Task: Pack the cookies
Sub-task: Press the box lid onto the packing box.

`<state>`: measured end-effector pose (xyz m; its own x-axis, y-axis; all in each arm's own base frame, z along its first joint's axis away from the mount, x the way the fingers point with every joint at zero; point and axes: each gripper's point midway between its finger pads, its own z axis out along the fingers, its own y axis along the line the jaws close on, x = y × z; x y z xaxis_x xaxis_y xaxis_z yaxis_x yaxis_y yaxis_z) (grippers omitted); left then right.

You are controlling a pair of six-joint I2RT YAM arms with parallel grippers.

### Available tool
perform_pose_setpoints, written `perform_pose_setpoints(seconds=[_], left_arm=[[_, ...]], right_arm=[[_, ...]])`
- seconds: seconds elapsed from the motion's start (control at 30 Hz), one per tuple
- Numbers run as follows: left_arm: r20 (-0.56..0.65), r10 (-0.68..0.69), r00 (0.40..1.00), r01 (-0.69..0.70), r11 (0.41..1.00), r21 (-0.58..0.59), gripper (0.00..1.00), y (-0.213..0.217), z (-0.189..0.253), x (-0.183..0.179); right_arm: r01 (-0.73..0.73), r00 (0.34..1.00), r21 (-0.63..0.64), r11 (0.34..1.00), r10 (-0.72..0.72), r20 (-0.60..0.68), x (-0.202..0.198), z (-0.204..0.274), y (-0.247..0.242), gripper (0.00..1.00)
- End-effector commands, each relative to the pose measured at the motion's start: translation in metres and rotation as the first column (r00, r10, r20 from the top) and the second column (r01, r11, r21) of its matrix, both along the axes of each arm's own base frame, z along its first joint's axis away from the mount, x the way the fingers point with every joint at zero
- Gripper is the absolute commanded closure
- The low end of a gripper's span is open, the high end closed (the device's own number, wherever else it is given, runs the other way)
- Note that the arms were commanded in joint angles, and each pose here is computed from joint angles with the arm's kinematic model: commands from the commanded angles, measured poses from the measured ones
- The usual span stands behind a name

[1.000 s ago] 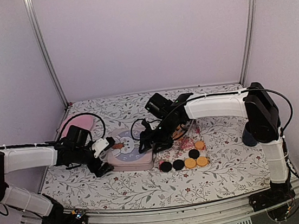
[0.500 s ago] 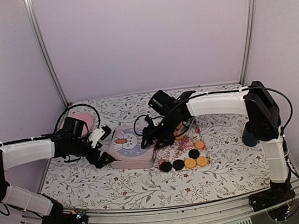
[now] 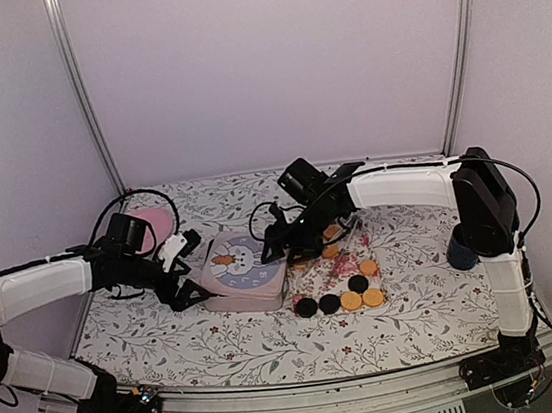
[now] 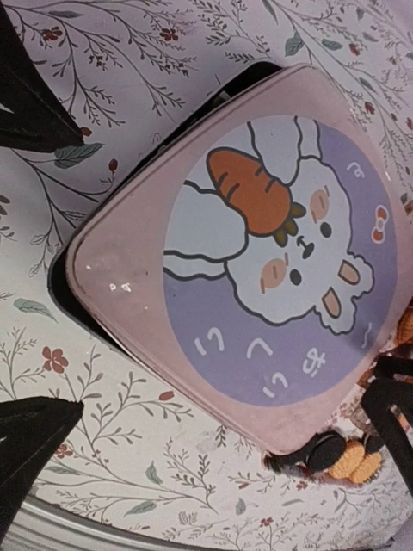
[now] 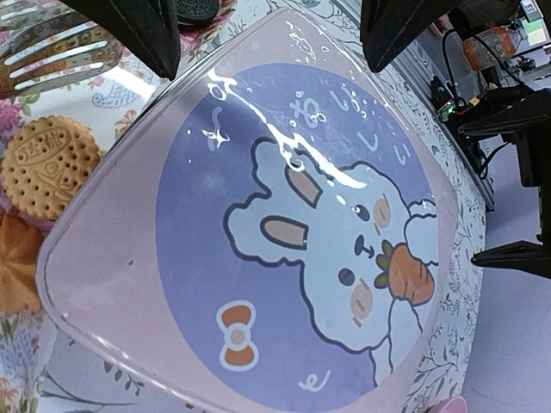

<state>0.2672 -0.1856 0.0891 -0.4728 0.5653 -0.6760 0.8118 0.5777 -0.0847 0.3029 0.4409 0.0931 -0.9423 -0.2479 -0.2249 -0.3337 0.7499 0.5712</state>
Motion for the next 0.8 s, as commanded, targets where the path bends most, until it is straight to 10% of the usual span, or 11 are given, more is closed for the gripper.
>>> perform_pose_setpoints(seconds=[0.0,0.77], left_arm=[[-0.004,-0.037,0.999,0.037,0.998,-0.057,0.01,-0.002,0.021,-0.001],[-0.142,0.153,0.978,-0.178,0.967,-0.185,0.01,0.019,0.005,0.081]], right_arm=[[-0.01,0.998,0.023,1.0,0.008,0.057,0.018,0.01,0.007,0.27],[-0.013,0.996,-0.065,0.998,0.018,0.082,0.018,0.002,-0.015,0.24]])
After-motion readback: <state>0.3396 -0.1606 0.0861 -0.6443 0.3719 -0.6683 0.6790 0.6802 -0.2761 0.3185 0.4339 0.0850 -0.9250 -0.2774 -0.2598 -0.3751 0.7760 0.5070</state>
